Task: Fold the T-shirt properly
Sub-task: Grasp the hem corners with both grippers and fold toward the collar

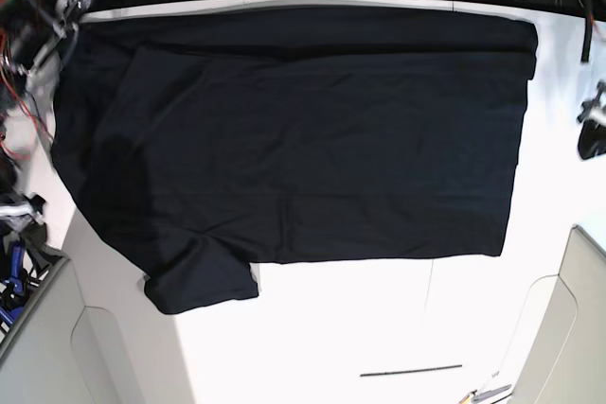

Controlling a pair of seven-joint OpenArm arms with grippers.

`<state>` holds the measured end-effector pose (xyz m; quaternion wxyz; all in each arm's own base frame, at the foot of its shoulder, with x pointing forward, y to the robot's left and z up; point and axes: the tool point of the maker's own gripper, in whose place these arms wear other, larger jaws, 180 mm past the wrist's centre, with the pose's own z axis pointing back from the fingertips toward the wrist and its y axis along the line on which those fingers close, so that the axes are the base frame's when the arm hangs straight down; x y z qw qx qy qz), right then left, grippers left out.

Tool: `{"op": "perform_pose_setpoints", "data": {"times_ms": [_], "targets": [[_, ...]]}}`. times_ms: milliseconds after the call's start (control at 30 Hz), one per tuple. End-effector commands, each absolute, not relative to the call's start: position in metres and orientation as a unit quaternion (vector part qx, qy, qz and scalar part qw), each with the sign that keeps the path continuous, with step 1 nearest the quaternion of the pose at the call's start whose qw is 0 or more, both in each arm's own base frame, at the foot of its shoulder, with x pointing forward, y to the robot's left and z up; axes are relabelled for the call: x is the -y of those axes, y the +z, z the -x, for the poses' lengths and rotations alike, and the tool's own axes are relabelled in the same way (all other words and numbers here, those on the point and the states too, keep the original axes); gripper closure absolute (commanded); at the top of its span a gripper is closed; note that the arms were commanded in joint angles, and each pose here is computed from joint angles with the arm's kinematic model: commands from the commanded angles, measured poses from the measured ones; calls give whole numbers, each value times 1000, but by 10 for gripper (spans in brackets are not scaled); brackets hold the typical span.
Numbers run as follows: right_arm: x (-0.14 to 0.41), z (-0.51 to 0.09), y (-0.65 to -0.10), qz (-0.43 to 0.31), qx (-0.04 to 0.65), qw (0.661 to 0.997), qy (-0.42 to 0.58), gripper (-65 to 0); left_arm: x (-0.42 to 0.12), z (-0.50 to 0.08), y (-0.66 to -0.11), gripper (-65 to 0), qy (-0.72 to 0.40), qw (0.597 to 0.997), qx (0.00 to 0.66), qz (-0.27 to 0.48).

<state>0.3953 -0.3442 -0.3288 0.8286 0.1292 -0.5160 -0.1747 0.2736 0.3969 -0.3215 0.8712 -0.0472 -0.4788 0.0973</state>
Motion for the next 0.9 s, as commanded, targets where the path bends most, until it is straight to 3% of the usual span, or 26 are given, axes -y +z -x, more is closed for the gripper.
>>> {"op": "perform_pose_setpoints", "data": {"times_ms": [0,400,867], "targets": [[353,-411,-313,-122,537,816,-173,-378,-408,-290,-302,-280,92,858,504,31],[360,-421,-368,-95,492,832,-240,-378,-402,-378,-355,-308,137,869,469,78],[339,-417,-392,-142,477,830,-251,-378,-333,-410,-396,-308,140,879,431,147]]}}
